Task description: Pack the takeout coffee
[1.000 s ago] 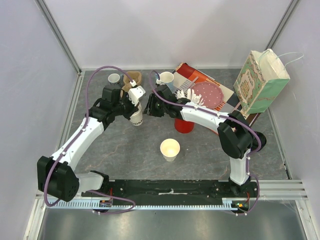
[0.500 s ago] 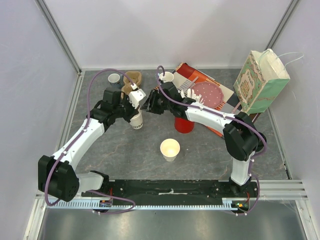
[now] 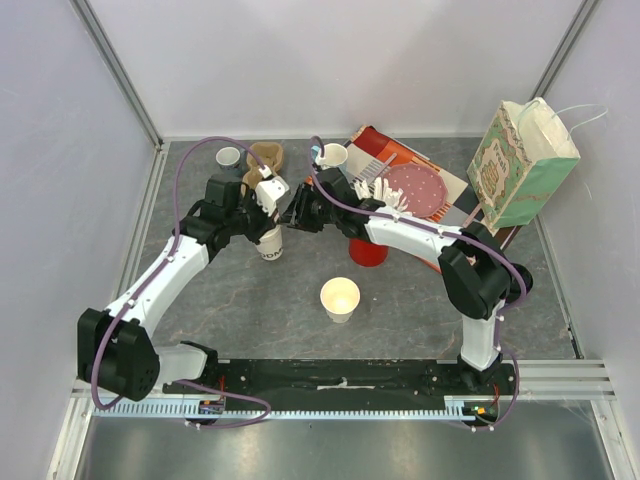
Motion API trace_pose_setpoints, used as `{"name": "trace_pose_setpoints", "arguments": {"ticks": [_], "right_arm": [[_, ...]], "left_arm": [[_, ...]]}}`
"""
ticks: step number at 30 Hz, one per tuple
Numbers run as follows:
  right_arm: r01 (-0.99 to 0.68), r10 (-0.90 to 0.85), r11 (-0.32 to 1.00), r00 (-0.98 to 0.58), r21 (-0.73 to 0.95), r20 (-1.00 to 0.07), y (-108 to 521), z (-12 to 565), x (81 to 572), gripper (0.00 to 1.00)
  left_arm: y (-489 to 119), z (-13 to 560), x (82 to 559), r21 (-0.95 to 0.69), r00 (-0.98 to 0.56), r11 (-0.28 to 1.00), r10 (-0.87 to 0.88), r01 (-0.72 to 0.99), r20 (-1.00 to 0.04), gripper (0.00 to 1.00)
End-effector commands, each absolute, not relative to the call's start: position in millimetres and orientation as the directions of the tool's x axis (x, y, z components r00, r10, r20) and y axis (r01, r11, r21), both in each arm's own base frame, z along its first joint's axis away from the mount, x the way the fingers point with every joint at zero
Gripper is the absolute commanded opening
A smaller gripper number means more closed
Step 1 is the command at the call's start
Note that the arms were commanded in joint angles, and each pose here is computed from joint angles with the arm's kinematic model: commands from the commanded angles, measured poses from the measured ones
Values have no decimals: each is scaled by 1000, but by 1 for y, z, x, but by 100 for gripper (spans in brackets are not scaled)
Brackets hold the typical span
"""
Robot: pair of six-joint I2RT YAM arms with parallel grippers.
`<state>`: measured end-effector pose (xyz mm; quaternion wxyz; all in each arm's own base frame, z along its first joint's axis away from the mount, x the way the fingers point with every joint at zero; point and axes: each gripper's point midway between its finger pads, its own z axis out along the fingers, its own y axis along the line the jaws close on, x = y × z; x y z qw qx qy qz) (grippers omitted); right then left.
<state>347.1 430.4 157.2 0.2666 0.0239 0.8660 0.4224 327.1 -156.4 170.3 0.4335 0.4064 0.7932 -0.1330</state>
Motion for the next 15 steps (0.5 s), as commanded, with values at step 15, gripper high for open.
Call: {"name": "trace_pose_setpoints", "arguments": {"ticks": [15], "right_arm": [[-169,238,753,-831,636,-503,422,128,350,41]], "left_arm": [[-175,229,352,215,-129,639,447,739,-885,2]]}}
